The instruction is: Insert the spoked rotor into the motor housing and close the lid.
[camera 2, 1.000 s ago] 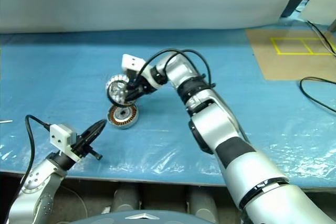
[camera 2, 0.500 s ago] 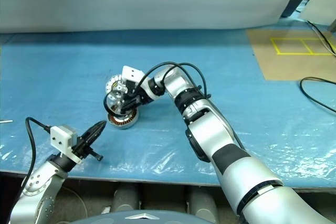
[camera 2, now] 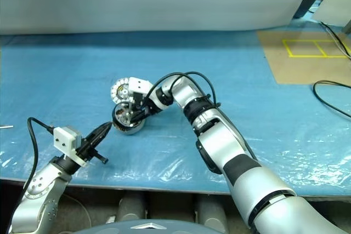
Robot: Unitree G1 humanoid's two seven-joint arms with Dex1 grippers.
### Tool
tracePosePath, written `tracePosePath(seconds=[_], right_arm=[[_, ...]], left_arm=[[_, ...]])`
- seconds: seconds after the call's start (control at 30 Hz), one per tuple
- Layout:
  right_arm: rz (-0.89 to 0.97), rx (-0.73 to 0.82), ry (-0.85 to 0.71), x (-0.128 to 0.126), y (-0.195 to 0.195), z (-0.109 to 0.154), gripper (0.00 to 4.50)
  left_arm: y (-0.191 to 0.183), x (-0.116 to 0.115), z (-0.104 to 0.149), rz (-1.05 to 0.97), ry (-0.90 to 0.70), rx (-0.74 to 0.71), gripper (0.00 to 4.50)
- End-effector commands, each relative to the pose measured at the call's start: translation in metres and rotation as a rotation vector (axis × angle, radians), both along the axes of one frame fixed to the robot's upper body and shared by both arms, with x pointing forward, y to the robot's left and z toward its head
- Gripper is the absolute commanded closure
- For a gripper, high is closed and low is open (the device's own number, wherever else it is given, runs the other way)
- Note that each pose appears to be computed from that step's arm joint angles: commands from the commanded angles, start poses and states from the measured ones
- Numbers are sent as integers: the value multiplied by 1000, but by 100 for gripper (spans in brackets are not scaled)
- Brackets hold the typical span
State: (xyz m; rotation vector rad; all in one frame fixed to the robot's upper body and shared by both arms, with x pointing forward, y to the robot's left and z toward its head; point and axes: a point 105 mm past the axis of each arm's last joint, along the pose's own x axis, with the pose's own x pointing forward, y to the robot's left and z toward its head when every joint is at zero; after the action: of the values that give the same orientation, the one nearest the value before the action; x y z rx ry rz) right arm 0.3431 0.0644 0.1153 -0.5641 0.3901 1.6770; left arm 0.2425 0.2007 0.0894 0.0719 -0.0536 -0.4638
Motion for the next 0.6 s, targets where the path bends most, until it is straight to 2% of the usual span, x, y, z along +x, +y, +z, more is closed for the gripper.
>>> tracePosePath(seconds=[0.03,0.53,0.6], right_arm=[[8,14,-42,1,4,7,301],[-32,-14,-59,7,4,7,301],[-34,-17,-66,7,3,7,227]], left_arm=[[3,-2,6,-5,-23,11,450],[6,-1,0,-19,-16,35,450],[6,-1,-1,-20,-16,35,450]])
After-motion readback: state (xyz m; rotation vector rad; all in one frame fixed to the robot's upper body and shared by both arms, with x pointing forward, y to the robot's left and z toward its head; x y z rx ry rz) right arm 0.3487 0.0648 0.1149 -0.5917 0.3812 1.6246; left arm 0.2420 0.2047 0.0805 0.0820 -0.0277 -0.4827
